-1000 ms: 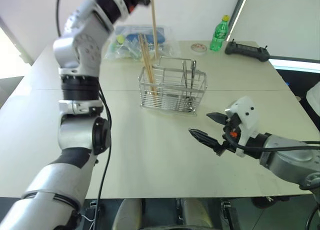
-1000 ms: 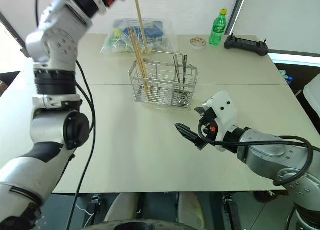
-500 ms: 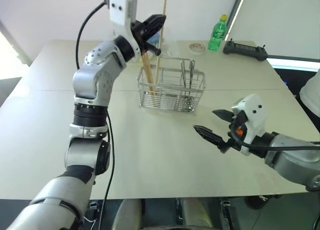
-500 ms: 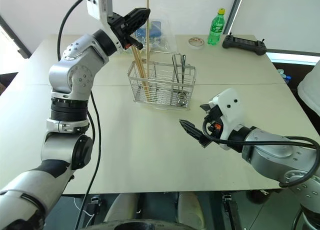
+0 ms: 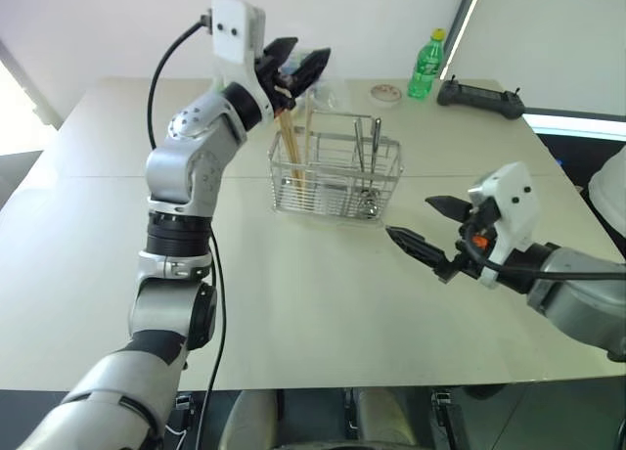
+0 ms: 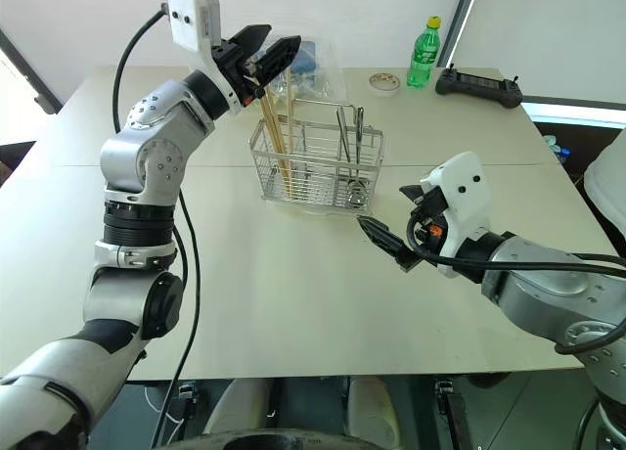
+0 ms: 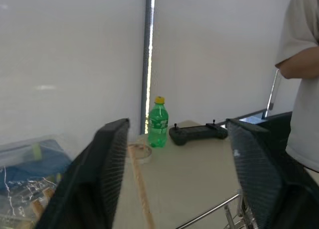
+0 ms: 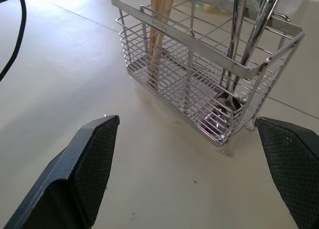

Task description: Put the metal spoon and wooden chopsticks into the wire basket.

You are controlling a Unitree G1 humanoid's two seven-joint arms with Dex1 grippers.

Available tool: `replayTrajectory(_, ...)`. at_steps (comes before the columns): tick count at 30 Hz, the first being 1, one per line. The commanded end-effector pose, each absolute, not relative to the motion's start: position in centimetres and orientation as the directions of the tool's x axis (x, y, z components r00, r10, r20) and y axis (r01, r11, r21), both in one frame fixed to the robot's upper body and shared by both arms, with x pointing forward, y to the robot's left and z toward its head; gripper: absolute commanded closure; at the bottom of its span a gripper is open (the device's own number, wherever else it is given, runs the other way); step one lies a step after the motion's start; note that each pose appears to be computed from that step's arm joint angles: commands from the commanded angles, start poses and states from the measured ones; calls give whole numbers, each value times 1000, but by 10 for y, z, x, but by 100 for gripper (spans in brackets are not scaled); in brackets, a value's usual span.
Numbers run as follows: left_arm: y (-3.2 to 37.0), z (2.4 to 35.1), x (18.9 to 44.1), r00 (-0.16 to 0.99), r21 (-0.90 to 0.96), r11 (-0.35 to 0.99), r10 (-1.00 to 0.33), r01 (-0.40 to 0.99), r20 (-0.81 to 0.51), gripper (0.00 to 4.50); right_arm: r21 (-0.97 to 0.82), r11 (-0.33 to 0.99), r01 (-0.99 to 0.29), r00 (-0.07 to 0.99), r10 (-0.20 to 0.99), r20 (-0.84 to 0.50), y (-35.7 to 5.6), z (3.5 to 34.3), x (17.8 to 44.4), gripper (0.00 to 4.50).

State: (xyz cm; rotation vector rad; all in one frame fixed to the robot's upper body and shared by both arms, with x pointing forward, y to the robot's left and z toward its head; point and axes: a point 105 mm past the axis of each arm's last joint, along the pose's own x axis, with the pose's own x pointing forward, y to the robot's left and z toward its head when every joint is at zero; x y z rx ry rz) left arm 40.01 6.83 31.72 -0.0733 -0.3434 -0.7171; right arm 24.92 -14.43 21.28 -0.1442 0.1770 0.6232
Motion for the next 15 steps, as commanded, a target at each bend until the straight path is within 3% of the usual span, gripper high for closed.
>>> replayTrajectory(1, 75, 332, 397, 693, 53, 759, -619, 649, 370, 11, -116, 798, -592, 804, 572, -162, -141, 224, 252, 0)
replayTrajectory(10, 99, 348, 408, 724, -32, 763, -598, 645, 344, 11, -106, 815, -570, 820, 555, -139, -146, 224, 255, 0)
replayTrajectory(15, 121, 358, 383, 609, 250, 659, -752, 709, 254, 11, -113, 823, -556, 830, 543, -129, -155, 230, 263, 0)
